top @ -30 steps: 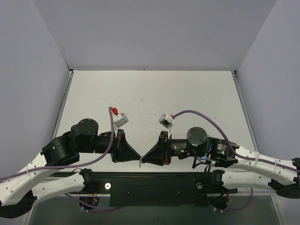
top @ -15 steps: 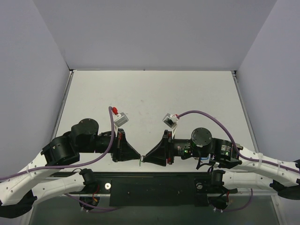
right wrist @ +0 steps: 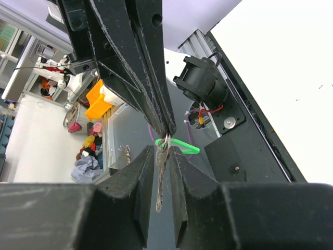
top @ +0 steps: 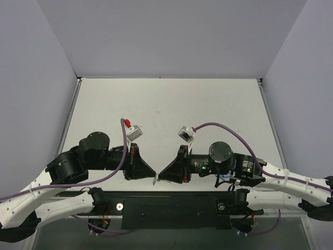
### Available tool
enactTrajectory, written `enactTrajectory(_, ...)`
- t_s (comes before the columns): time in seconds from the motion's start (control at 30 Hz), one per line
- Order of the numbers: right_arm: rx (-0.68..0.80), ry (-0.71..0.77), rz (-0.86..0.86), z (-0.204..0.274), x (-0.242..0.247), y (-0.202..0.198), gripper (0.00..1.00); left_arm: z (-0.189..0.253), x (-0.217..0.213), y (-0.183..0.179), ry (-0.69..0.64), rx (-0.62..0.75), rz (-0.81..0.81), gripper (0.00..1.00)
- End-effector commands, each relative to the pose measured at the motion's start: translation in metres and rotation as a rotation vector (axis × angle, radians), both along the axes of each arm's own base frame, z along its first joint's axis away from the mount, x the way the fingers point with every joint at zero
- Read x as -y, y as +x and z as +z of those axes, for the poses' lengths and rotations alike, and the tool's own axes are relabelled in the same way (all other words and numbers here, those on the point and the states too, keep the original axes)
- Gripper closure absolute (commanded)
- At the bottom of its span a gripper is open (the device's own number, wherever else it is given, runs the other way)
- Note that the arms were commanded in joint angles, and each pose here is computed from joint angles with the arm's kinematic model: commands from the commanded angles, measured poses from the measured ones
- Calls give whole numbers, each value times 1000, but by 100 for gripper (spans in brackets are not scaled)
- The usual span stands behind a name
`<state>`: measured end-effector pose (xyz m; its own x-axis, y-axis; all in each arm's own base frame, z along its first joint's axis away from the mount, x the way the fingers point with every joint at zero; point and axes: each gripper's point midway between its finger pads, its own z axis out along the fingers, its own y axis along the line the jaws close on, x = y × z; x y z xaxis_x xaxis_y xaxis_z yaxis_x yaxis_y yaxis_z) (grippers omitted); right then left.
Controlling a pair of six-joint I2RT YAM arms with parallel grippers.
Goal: Remove the keys from the keyring
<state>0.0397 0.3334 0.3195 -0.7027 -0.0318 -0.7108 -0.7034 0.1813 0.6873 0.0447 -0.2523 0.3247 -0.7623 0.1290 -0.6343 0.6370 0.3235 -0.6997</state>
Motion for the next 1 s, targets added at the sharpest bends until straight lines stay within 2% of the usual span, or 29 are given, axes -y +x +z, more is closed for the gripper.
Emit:
enactTrajectory(0.0,5,63,14,15,-8,-1,86,9,3,6,-23,26,23,100)
enactTrajectory(0.17,4,59,25,15,-11,-2,100,9,3,7,-19,29,31,100)
enactTrajectory(0.57,1,38,31,9,-12,-3,100,4,-7,22,52,40,132,100)
enactTrajectory(0.8,1,26,32,5,-14,-2,100,7,-11,23,47,48,146,81)
enactTrajectory(0.97,1,20,35,3,-14,-2,100,14,-13,22,20,57,150,72)
